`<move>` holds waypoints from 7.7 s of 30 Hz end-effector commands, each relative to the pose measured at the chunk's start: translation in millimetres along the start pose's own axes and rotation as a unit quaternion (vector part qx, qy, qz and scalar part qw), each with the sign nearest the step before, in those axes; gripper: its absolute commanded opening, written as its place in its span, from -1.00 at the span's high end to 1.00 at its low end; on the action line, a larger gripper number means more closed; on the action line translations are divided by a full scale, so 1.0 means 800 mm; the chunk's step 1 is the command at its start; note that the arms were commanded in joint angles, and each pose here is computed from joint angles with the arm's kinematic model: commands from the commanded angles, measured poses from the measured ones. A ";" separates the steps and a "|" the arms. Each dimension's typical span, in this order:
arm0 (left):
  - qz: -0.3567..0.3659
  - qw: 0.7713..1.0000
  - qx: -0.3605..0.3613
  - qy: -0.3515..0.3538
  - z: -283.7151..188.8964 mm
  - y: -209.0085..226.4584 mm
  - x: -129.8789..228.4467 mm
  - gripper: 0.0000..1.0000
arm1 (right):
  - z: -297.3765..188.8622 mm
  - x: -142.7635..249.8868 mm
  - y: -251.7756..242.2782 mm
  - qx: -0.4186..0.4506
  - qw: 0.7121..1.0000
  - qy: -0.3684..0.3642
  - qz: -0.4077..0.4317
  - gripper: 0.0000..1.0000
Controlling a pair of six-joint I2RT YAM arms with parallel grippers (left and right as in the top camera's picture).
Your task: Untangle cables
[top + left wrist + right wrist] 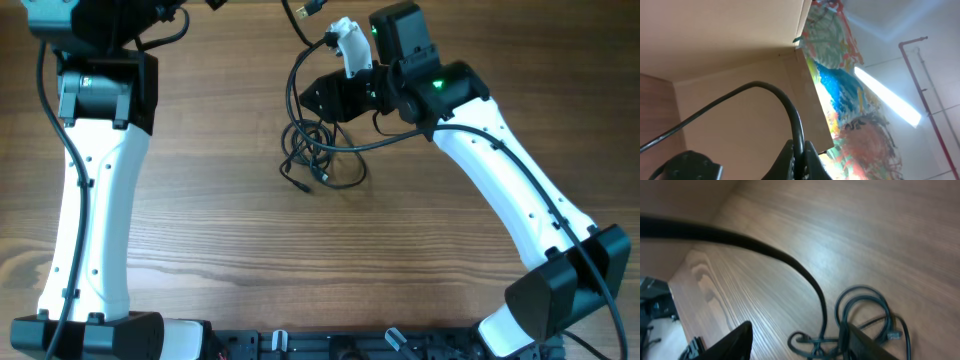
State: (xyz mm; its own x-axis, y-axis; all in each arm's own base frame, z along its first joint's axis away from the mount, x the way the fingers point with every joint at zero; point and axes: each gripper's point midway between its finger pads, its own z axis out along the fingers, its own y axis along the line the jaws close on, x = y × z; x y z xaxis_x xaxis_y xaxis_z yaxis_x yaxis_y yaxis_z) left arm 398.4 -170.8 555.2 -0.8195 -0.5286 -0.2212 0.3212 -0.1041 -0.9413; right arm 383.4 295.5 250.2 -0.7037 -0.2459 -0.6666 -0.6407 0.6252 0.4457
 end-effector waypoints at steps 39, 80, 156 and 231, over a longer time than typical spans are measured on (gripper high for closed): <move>-0.040 0.840 -0.524 -0.135 -0.160 0.286 -0.002 -1.00 | -0.130 -0.074 0.027 0.157 0.981 -0.112 0.018 0.92; -0.071 0.824 -0.556 -0.082 -0.195 0.348 -0.015 -1.00 | -0.040 -0.233 -0.008 0.107 0.944 -0.311 0.023 0.91; 0.132 0.701 -0.596 0.369 -0.210 0.543 0.179 0.04 | -0.255 -0.005 -0.263 0.187 0.936 -0.074 0.288 -0.96; 0.004 0.963 -0.182 0.199 -0.043 0.159 0.152 0.92 | -0.013 -0.019 -0.117 0.090 0.994 0.060 0.001 0.69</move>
State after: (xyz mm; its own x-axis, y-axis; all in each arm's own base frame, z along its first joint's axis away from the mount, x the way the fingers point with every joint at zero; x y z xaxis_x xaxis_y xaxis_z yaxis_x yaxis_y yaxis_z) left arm 325.0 -220.4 394.1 -0.9636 -0.1745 -0.2027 0.1550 0.2533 -0.9549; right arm 447.5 234.3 231.6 -0.7262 -0.3358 -0.5998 -0.6064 0.7240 0.3288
